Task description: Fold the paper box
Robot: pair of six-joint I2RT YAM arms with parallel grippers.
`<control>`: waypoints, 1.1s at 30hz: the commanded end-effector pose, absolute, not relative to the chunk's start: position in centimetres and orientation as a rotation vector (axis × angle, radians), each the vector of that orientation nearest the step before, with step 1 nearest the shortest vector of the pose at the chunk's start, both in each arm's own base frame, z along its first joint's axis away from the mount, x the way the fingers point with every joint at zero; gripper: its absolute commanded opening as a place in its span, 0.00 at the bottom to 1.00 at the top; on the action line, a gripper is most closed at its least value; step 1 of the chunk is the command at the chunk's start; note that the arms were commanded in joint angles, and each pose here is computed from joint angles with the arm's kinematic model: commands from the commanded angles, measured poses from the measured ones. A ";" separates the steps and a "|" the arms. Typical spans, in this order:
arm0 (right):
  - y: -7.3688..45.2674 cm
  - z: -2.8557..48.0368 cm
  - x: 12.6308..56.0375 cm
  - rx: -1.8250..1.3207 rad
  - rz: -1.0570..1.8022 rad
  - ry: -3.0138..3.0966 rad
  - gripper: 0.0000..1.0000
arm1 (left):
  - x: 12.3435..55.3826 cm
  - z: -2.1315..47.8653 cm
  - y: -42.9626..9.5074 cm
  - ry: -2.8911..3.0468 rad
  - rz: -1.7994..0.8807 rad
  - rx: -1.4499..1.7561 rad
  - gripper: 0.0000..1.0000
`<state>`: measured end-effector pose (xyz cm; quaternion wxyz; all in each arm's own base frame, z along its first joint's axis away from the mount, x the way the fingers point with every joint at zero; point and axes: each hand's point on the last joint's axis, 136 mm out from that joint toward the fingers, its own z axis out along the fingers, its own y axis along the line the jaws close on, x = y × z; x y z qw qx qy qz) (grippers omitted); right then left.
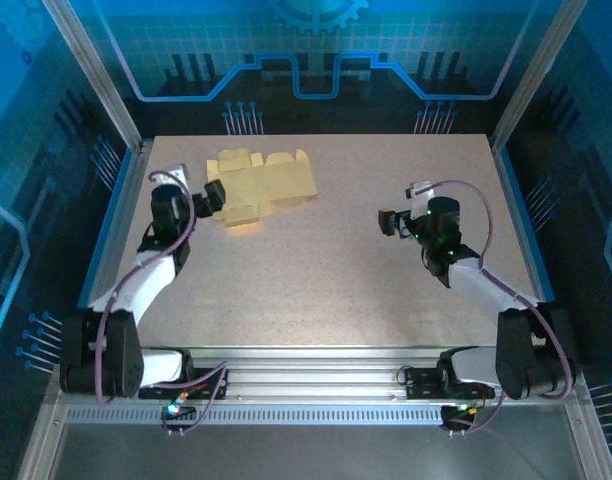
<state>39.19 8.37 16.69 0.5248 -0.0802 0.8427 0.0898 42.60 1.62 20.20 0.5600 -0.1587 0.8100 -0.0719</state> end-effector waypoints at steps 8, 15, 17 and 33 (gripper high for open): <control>12.9 17.0 35.5 0.015 0.649 2.160 1.00 | 48.1 12.3 2.0 2.226 -0.379 -0.723 0.99; 13.5 17.1 35.4 0.019 0.699 2.157 1.00 | 50.1 8.1 2.4 2.323 -0.410 -0.814 0.93; 13.8 16.9 35.4 0.013 0.713 2.161 1.00 | 50.0 6.9 1.6 2.364 -0.454 -0.834 0.90; 14.7 16.2 35.7 0.029 0.748 2.177 1.00 | 48.7 3.1 -0.3 2.381 -0.609 -1.019 0.38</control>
